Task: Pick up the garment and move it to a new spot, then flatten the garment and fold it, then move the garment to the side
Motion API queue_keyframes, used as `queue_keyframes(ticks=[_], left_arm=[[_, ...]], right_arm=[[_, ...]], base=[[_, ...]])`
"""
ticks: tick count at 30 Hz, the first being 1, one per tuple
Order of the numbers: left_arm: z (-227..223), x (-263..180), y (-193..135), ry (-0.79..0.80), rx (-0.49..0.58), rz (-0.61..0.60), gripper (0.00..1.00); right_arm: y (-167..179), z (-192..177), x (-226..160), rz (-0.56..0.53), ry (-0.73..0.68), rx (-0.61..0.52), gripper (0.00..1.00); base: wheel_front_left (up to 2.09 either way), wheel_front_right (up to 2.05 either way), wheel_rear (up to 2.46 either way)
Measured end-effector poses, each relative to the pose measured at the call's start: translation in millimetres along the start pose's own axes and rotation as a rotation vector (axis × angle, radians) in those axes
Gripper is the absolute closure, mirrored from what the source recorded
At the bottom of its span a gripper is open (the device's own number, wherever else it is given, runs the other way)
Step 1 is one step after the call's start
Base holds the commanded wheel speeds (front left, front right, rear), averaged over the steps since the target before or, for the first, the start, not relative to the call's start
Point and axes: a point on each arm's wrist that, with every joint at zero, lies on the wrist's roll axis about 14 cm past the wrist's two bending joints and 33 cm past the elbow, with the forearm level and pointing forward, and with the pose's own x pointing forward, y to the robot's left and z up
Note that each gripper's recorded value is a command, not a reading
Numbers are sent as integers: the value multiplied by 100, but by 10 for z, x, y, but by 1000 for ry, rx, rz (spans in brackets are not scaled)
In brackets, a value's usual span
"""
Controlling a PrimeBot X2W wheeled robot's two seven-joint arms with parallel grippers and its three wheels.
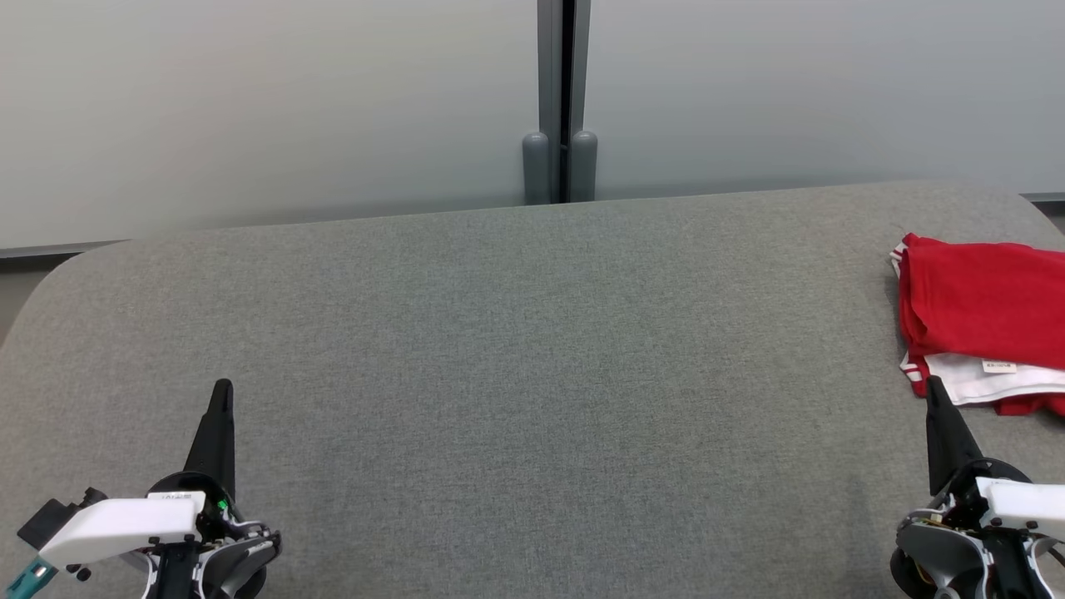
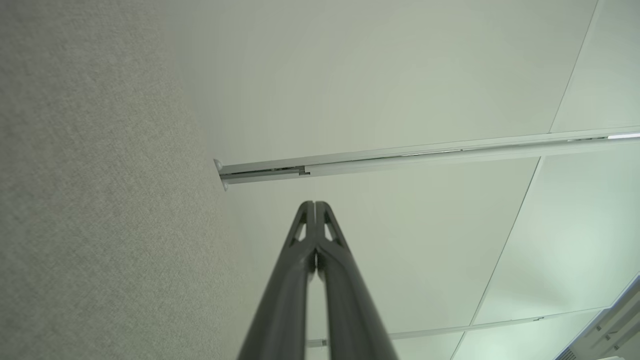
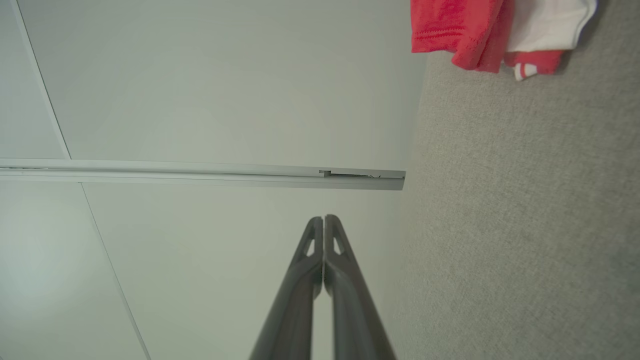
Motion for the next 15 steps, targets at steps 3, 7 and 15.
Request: queue_keyframes(ticks=[3,7,15], left_arm=[[3,4,-23,0,-19,-8,100],[3,4,-34,2,-29,-12,100],[5,4,-34,2,-29,-12,100]], right_arm=[[11,6,-6,4,0,20,100],[17,9,-9,7,1,32,100],[18,11,-9,7,0,33,100]], base=[[0,0,0],[0,0,0],[0,0,0]])
